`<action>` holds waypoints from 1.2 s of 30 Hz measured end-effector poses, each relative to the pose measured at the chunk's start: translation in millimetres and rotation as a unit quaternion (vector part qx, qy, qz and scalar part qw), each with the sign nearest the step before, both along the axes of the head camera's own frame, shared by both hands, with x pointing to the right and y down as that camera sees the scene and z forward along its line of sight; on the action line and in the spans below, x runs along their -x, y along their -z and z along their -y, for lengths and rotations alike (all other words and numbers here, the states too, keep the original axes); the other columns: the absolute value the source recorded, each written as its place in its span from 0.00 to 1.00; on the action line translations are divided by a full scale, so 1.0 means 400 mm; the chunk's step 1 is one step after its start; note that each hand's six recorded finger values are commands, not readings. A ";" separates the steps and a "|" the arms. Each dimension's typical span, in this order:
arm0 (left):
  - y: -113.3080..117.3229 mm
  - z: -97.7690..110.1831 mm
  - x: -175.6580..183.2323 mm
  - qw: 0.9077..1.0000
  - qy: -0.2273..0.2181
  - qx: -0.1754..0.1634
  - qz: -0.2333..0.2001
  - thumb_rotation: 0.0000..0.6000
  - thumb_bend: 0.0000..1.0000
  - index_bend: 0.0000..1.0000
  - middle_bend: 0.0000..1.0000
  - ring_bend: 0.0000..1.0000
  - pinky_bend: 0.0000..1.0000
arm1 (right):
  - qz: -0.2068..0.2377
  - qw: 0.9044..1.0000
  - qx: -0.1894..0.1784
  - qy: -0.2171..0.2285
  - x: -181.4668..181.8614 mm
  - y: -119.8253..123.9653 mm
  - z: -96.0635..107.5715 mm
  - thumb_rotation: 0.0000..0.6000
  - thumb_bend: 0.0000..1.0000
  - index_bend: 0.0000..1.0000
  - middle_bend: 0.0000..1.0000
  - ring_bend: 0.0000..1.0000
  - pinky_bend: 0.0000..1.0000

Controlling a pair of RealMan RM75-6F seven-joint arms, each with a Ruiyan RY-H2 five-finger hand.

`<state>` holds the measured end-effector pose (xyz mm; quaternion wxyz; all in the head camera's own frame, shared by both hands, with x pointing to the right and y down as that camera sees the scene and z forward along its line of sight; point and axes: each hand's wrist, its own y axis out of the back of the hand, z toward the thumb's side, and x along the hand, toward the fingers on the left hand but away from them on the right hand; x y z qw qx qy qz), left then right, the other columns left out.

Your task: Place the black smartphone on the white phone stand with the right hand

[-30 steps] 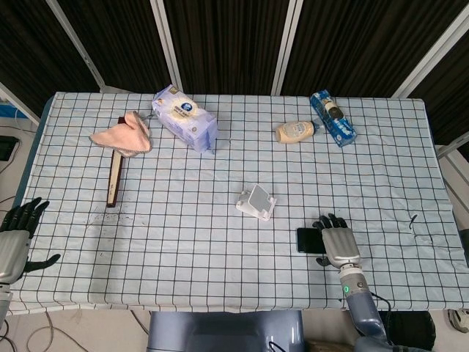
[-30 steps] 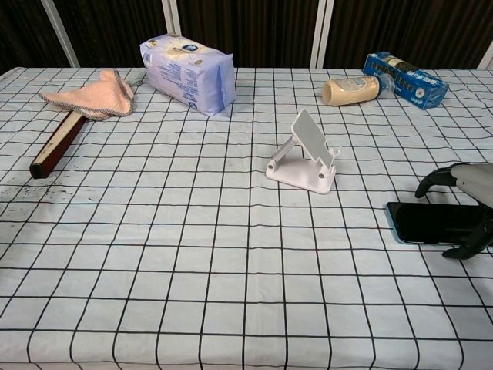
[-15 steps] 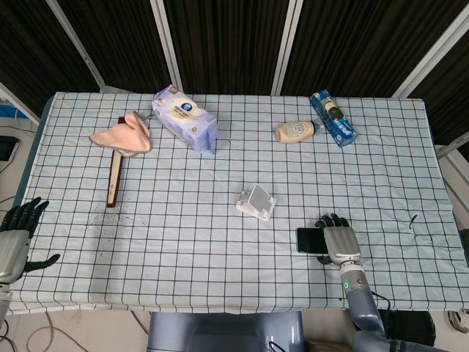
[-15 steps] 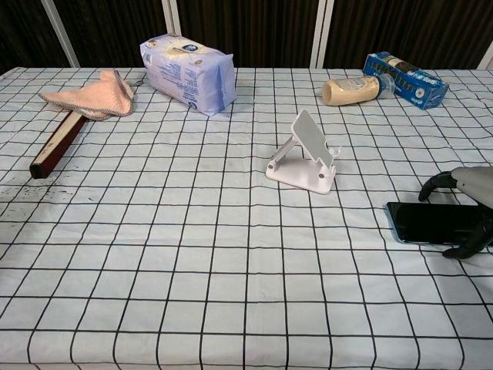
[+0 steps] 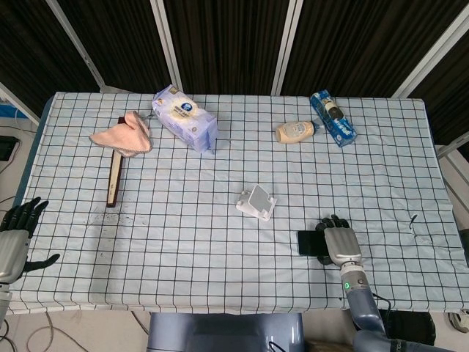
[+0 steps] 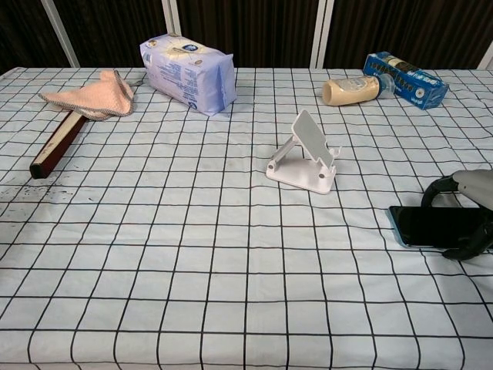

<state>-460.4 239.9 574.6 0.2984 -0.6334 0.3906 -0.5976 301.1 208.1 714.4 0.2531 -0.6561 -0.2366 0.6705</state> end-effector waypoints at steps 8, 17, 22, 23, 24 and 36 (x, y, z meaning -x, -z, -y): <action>0.001 0.000 0.000 1.000 -0.001 -0.001 0.000 1.00 0.00 0.00 0.00 0.00 0.00 | 0.028 0.999 -0.016 0.000 0.016 0.017 0.005 1.00 0.59 0.56 0.44 0.37 0.14; 0.000 -0.001 -0.001 1.000 0.000 0.000 0.000 1.00 0.00 0.00 0.00 0.00 0.00 | 0.067 0.997 -0.030 -0.018 0.028 0.048 0.013 1.00 0.61 0.58 0.46 0.40 0.14; 0.000 -0.001 -0.002 1.000 0.000 0.000 0.000 1.00 0.00 0.00 0.00 0.00 0.00 | 0.094 0.994 -0.038 -0.044 0.033 0.066 0.028 1.00 0.61 0.58 0.46 0.40 0.14; 0.000 -0.001 -0.002 1.000 0.000 0.000 0.000 1.00 0.00 0.00 0.00 0.00 0.00 | 0.101 0.993 -0.042 -0.052 0.034 0.071 0.034 1.00 0.61 0.58 0.46 0.40 0.14; 0.000 0.000 -0.002 1.000 0.000 0.000 0.000 1.00 0.00 0.00 0.00 0.00 0.00 | 0.107 0.992 -0.045 -0.058 0.035 0.075 0.039 1.00 0.62 0.58 0.46 0.40 0.14; -0.003 0.001 -0.002 1.000 0.001 -0.002 0.002 1.00 0.00 0.00 0.00 0.00 0.00 | 0.239 0.944 -0.100 -0.202 0.081 0.132 0.138 1.00 0.61 0.58 0.46 0.40 0.14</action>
